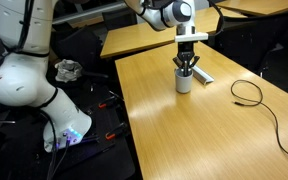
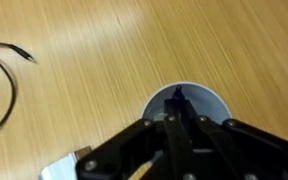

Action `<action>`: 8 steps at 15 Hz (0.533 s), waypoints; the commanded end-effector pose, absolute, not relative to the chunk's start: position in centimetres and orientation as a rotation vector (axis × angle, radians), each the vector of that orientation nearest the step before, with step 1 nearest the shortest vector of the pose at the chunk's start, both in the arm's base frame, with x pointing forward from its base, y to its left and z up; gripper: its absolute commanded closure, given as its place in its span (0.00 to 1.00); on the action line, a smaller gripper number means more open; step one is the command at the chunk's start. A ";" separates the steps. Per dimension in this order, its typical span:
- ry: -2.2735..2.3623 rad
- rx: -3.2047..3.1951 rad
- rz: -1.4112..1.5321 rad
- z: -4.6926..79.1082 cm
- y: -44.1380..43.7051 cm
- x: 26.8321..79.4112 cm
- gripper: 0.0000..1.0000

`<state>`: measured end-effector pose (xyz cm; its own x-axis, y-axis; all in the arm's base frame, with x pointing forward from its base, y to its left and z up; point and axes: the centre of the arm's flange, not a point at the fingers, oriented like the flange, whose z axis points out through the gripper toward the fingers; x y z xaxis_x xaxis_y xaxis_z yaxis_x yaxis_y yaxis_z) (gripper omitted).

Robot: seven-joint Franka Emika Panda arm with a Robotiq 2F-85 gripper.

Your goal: Remove the pen from the mug and put it on the table

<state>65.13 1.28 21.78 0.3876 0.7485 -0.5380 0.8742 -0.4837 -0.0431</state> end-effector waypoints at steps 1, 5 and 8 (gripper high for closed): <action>1.487 2.347 -0.744 24.0 1.6 65.1 0.97; 1.518 2.329 -0.695 27.8 1.1 64.5 0.97; 1.522 2.346 -0.680 31.3 -0.4 62.6 0.97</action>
